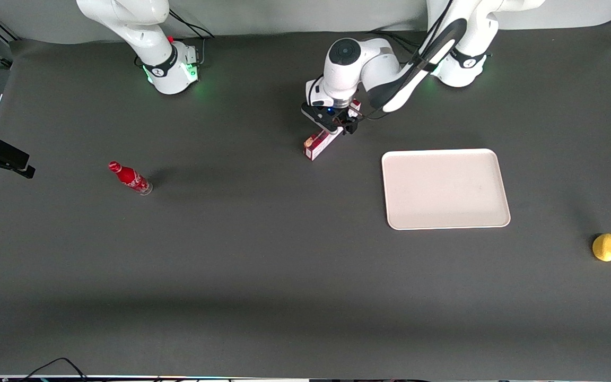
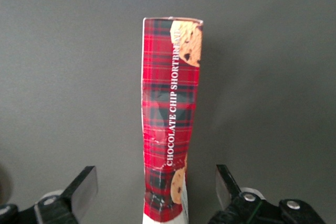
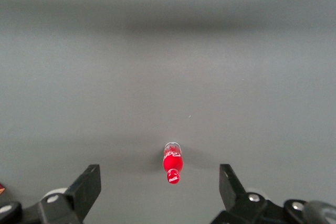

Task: Place red cookie box on tray
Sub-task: 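Close the left gripper on the box end and lift it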

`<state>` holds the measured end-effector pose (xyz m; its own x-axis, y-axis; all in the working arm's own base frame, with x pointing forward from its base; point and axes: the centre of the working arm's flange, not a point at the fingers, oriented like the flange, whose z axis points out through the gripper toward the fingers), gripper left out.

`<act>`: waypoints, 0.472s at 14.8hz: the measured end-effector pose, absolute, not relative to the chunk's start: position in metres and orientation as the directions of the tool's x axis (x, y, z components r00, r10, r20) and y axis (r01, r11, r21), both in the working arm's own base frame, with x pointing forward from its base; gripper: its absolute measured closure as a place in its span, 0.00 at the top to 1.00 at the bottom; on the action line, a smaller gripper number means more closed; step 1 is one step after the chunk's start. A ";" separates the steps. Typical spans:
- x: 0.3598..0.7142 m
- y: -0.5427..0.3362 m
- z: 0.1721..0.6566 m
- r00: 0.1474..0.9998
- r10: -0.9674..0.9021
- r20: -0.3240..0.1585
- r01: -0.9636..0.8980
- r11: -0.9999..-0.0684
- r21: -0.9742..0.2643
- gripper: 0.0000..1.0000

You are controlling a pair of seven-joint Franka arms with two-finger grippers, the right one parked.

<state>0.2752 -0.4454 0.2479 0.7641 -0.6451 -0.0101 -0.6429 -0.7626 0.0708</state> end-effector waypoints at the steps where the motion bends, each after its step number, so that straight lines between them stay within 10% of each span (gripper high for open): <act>1: 0.274 -0.445 0.243 0.765 -0.644 -0.013 -0.642 -0.764 0.064 1.00; 7: 0.272 -0.446 0.229 0.778 -0.628 -0.019 -0.625 -0.776 0.082 1.00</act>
<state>0.2719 -0.4463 0.2287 0.7778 -0.6282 -0.0193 -0.6249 -0.7763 0.0822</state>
